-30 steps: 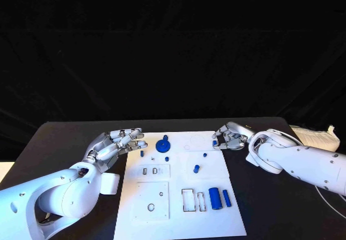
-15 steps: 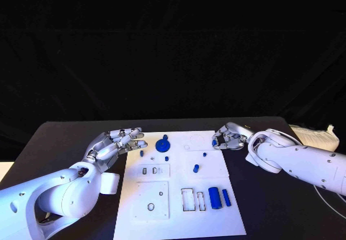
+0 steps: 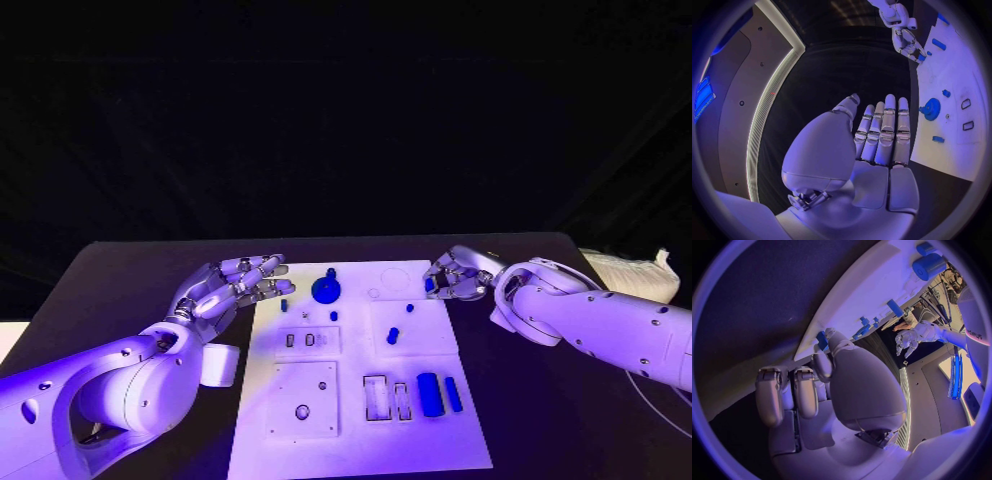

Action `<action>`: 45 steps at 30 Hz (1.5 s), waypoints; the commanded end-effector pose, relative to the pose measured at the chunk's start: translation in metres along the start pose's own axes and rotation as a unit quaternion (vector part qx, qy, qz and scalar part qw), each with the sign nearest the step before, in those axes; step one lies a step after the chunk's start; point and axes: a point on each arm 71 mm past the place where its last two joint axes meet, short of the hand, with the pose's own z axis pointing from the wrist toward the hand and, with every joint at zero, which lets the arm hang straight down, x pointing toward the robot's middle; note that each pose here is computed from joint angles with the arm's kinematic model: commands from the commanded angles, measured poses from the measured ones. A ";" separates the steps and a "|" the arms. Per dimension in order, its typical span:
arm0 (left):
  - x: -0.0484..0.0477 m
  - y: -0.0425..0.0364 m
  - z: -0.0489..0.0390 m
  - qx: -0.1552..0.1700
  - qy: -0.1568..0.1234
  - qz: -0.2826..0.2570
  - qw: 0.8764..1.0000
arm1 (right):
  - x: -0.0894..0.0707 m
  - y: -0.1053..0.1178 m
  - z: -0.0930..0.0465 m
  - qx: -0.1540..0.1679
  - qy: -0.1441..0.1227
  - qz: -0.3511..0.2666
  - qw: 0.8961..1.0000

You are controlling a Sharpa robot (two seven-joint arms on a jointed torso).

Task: Assemble the parts on the task board

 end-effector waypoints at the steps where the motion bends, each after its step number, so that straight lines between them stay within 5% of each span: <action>1: 0.0023 -0.0005 0.0001 0.003 0.010 -0.005 1.000 | 0.002 0.001 0.000 -0.006 0.009 -0.007 1.000; 23: 0.0010 -0.0002 0.0005 0.002 0.007 -0.004 1.000 | -0.006 0.017 0.001 -0.005 -0.041 -0.003 0.999; 32: -0.0009 0.0003 0.0022 0.003 0.004 -0.003 1.000 | 0.006 0.086 0.005 -0.036 -0.025 0.003 0.999; 39: -0.0028 0.0017 0.0046 0.003 0.000 -0.005 1.000 | 0.035 0.145 0.014 -0.090 0.004 -0.042 0.995; 45: -0.0041 0.0021 0.0054 0.003 -0.001 -0.005 1.000 | 0.065 0.173 0.019 -0.117 0.028 -0.058 0.991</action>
